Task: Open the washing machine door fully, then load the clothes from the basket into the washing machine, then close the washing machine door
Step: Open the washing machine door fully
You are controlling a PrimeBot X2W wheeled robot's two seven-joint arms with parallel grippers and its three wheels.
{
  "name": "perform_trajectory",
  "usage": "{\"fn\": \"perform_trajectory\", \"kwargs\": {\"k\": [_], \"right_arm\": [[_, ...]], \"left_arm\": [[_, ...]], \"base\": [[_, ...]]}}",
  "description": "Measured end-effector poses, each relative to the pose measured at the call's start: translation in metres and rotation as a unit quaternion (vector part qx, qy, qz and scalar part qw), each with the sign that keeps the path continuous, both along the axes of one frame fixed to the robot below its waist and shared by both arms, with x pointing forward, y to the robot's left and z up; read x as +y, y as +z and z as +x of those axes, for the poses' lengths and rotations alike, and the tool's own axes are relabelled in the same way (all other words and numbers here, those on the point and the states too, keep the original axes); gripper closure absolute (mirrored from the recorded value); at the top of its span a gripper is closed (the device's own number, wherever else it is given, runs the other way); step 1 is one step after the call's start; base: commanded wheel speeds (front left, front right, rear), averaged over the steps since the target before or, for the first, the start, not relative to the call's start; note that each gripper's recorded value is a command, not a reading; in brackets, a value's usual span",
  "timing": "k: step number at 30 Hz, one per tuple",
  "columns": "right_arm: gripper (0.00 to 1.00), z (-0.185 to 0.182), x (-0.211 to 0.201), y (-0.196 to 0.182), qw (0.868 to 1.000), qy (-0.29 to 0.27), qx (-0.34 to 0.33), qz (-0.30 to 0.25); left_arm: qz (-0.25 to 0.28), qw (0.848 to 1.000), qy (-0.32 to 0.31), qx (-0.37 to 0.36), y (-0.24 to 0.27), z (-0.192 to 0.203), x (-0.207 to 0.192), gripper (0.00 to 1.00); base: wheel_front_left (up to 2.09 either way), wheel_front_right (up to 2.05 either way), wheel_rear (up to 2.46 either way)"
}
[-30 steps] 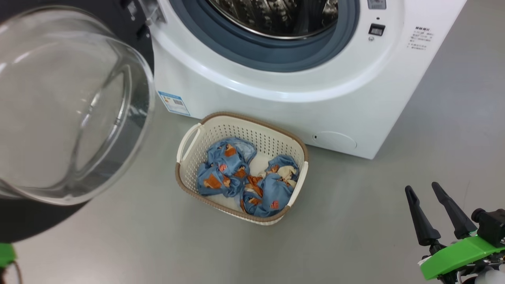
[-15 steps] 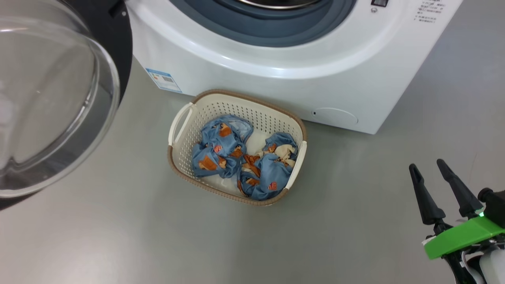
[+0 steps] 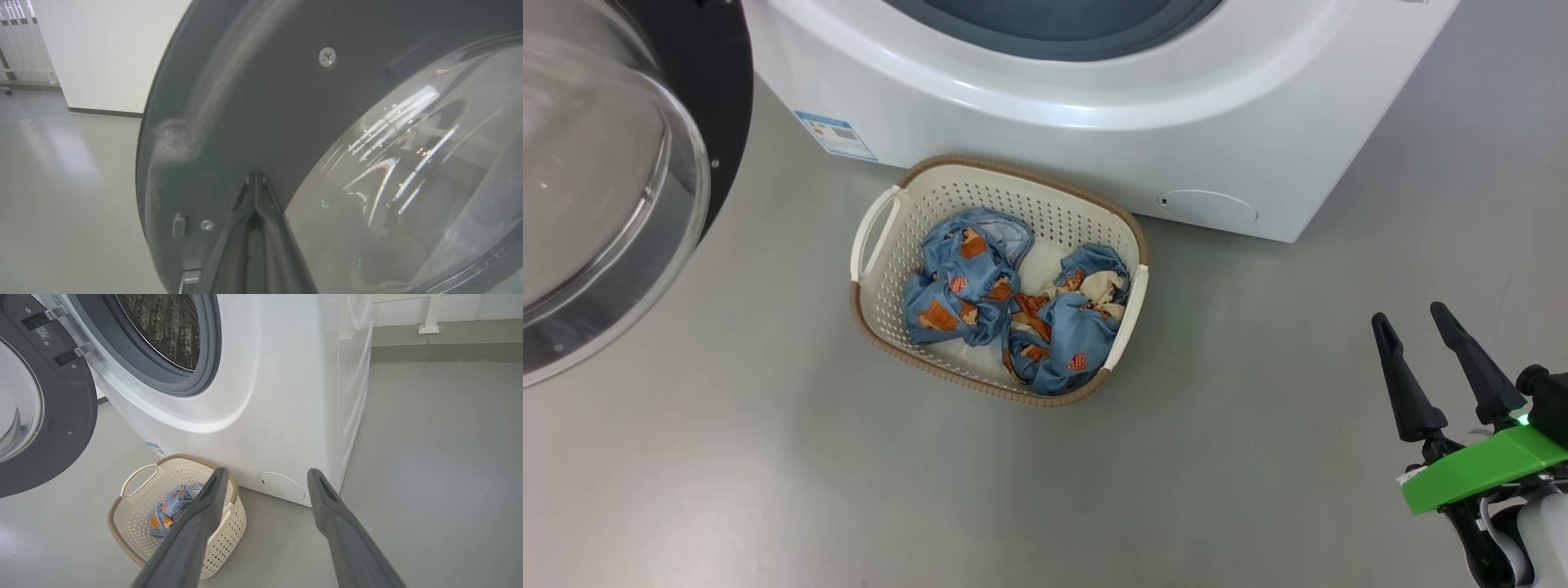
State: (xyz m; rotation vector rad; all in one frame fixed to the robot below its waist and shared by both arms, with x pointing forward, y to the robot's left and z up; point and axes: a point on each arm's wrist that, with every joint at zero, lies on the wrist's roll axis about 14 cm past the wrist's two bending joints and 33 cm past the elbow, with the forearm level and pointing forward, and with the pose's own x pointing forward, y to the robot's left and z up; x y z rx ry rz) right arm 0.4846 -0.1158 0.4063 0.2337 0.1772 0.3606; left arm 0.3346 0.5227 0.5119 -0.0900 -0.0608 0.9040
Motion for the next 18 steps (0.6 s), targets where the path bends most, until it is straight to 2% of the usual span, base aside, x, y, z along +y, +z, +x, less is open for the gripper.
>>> {"fn": "perform_trajectory", "kwargs": {"k": [10,18], "right_arm": [[0.00,-0.007,0.005,0.021,1.000,0.002,-0.018,0.004],[0.00,-0.029,0.009,0.037,1.000,0.005,-0.026,0.008]], "left_arm": [[0.005,1.000,-0.029,-0.005,0.005,-0.001,-0.019,1.00],[-0.015,0.998,-0.054,-0.011,-0.011,-0.039,-0.050,1.00]], "base": [[0.00,0.00,0.00],[0.00,0.00,0.00]]}}
